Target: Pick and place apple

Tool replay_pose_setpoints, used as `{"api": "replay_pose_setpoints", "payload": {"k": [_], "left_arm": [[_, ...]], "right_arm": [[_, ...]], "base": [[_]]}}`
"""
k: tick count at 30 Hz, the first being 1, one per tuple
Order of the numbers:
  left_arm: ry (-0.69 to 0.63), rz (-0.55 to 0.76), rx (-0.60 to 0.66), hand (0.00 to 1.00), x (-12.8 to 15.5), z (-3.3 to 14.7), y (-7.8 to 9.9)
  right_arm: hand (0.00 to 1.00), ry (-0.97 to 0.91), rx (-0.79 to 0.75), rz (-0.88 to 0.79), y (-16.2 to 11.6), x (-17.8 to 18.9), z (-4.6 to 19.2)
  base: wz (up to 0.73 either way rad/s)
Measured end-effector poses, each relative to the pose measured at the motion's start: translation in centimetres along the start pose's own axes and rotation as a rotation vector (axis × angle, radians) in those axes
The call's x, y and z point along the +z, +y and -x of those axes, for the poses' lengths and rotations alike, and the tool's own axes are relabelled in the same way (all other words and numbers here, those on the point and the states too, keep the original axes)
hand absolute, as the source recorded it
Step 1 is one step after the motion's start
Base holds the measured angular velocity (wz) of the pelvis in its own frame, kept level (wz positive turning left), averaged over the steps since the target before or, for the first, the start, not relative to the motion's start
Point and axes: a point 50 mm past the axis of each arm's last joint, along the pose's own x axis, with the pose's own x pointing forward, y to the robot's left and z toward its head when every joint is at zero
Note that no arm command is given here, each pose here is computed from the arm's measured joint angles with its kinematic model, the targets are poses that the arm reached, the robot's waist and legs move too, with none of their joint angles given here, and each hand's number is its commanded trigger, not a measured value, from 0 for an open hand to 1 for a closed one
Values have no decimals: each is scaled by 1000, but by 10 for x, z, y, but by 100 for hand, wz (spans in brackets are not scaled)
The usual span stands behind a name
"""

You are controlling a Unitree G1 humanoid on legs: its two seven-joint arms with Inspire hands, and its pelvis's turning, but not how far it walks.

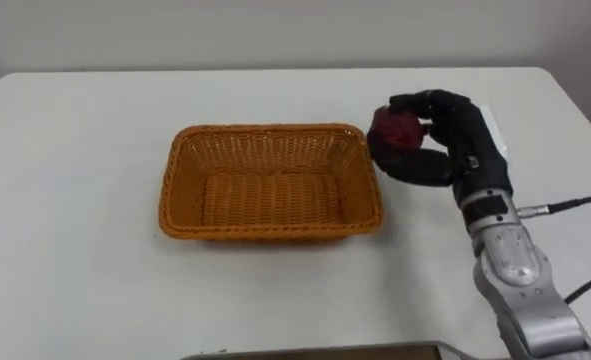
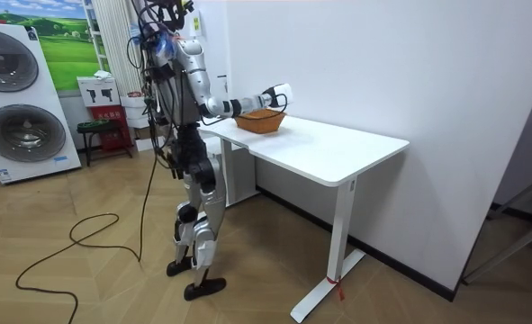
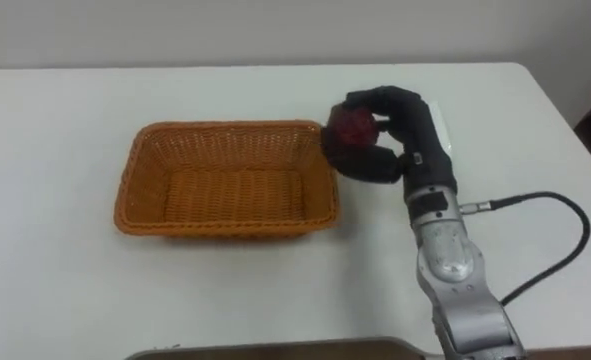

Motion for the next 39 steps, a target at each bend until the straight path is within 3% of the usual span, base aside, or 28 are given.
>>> {"api": "replay_pose_setpoints", "payload": {"k": [11,13,15,16,27,39], "left_arm": [[-22,-43,-12,0,12,-2,-2],[-21,-54,-15,0,13,-2,-2],[-23,-62,-18,0,16,-2,-2],[-24,-62,-20,0,17,-3,-2],[-51,-105,-14,0,28,-4,-1],[-62,-104,-6,0,32,-4,0]], "right_arm": [[100,-46,155,16,24,15,-9],[81,-37,192,20,31,15,-8],[24,-35,250,29,39,17,-7],[0,-37,263,31,41,18,-7],[0,-98,448,44,72,32,-11],[0,-102,384,42,62,33,-15]], "base": [[0],[0],[0],[0],[1],[3]]}}
